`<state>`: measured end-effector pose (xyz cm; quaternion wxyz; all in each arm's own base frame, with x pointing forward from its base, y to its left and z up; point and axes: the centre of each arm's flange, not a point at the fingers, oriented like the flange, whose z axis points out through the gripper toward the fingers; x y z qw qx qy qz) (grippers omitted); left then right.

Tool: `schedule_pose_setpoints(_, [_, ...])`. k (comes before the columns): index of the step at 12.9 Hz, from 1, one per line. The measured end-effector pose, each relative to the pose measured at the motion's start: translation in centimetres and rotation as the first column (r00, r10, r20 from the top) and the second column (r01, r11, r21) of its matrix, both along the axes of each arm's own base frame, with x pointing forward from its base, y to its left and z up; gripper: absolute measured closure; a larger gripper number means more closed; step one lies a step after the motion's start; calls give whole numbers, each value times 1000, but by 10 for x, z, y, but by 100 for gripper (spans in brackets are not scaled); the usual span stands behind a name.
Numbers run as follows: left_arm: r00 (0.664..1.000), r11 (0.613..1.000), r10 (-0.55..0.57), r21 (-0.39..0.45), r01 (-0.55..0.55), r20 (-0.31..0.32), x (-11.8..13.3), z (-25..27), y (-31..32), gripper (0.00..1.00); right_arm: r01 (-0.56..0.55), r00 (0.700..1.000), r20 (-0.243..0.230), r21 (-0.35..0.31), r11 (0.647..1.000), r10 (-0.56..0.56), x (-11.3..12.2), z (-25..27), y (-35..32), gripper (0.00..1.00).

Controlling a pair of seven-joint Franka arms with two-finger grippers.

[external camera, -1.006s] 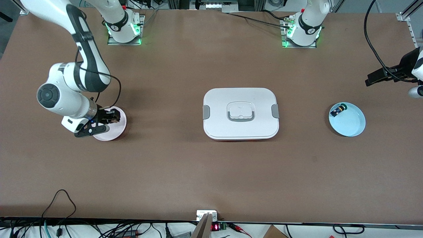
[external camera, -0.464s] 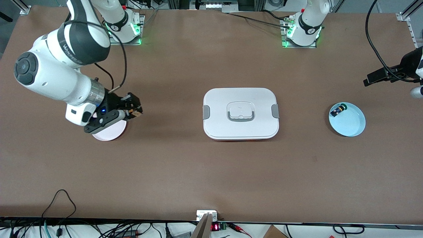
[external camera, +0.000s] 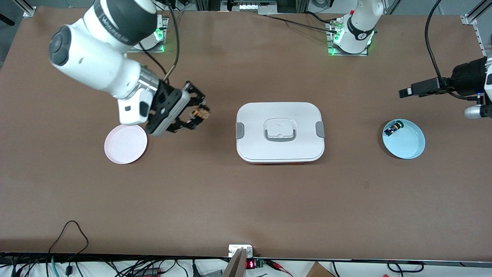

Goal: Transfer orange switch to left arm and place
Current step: 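Lift the switch with the right gripper while the left gripper approaches, then carry the switch over the box while the left gripper grasps it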

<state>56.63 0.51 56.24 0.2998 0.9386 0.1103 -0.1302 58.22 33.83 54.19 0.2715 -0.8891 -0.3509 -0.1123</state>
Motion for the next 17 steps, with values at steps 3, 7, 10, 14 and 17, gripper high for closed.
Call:
schedule_pose_setpoints(3, [997,957,39,-284,-58,-73,9,-30,-30,0,-119,991,77,157,980,108,-10,4,30,28])
schedule_pose_setpoints(7, [972,800,129,-560,-218,-194,19,-77,-83,0,-290,952,219,420,860,213,-9,-8,50,28])
schedule_pose_setpoints(10, [957,708,168,-647,-284,-237,20,-84,-135,0,-360,922,331,551,753,199,-10,-10,63,28])
schedule_pose_setpoints(14, [942,637,199,-695,-333,-269,16,-81,-191,0,-442,875,455,607,660,168,-5,-40,77,28])
schedule_pose_setpoints(17, [930,627,268,-687,-367,-253,4,-70,-243,0,-466,862,481,629,622,160,-12,-60,97,28])
